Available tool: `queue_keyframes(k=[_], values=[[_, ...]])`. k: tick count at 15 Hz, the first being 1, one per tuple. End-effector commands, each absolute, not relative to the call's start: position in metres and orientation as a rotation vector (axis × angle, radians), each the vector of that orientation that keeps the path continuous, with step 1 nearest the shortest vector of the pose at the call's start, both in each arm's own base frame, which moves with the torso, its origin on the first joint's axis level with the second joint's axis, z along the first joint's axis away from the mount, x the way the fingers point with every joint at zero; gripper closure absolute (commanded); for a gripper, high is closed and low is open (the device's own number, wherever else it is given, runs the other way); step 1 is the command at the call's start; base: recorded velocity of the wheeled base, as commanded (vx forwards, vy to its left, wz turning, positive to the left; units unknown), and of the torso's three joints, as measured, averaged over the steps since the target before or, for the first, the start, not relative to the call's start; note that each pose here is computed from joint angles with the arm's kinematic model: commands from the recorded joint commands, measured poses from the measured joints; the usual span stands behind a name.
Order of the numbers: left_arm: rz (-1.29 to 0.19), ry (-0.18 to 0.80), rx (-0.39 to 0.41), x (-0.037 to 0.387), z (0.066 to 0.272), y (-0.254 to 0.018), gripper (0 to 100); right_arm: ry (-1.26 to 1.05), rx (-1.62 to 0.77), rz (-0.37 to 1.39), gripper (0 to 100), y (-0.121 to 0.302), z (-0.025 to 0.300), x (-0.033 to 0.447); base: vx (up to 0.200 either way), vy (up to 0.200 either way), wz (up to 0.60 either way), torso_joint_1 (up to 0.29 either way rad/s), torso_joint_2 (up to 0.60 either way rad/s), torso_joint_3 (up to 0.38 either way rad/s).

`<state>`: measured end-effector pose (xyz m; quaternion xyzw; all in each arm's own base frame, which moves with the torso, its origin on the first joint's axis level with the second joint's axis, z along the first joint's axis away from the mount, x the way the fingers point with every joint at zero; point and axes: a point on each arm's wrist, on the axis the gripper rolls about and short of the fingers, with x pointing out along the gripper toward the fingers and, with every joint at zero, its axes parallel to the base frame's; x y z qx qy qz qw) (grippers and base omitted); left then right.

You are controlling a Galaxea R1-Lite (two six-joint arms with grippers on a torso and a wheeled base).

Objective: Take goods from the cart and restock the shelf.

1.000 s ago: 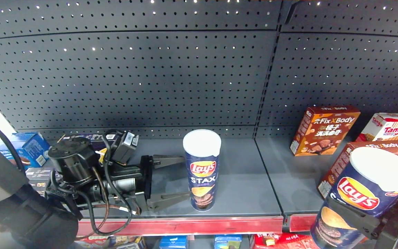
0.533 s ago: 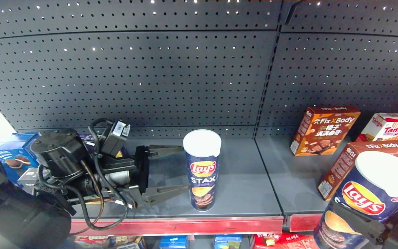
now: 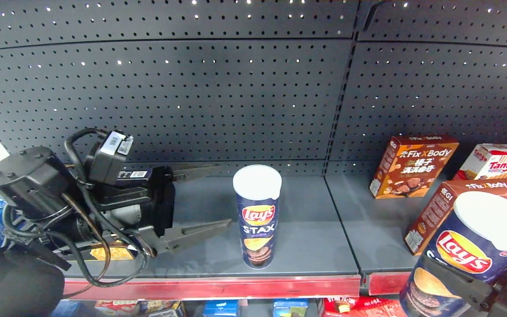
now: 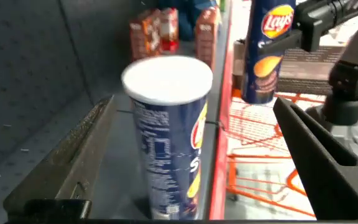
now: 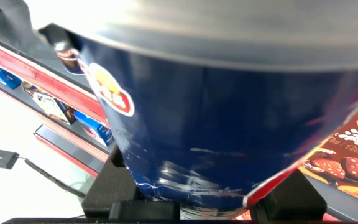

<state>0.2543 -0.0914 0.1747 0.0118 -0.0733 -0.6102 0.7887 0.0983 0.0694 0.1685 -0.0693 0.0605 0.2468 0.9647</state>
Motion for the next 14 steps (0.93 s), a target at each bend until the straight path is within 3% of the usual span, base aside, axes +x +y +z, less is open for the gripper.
queue_keyframes(k=[1,8,14], values=[[-1.282,-0.202,0.046,0.242,0.187,-0.080,0,0.121,-0.140,0.497,100,0.069,0.168,0.098,0.000,0.000,0.00,0.000,0.00,0.000],[-1.050,-0.235,0.061,0.192,0.197,-0.036,0,0.108,-0.135,0.497,100,0.068,0.171,0.097,0.000,0.000,0.00,0.000,0.00,0.000],[-0.909,-0.268,0.041,0.147,0.197,-0.022,0,0.088,-0.128,0.496,100,0.067,0.175,0.096,0.000,0.000,0.00,0.000,0.00,0.000]])
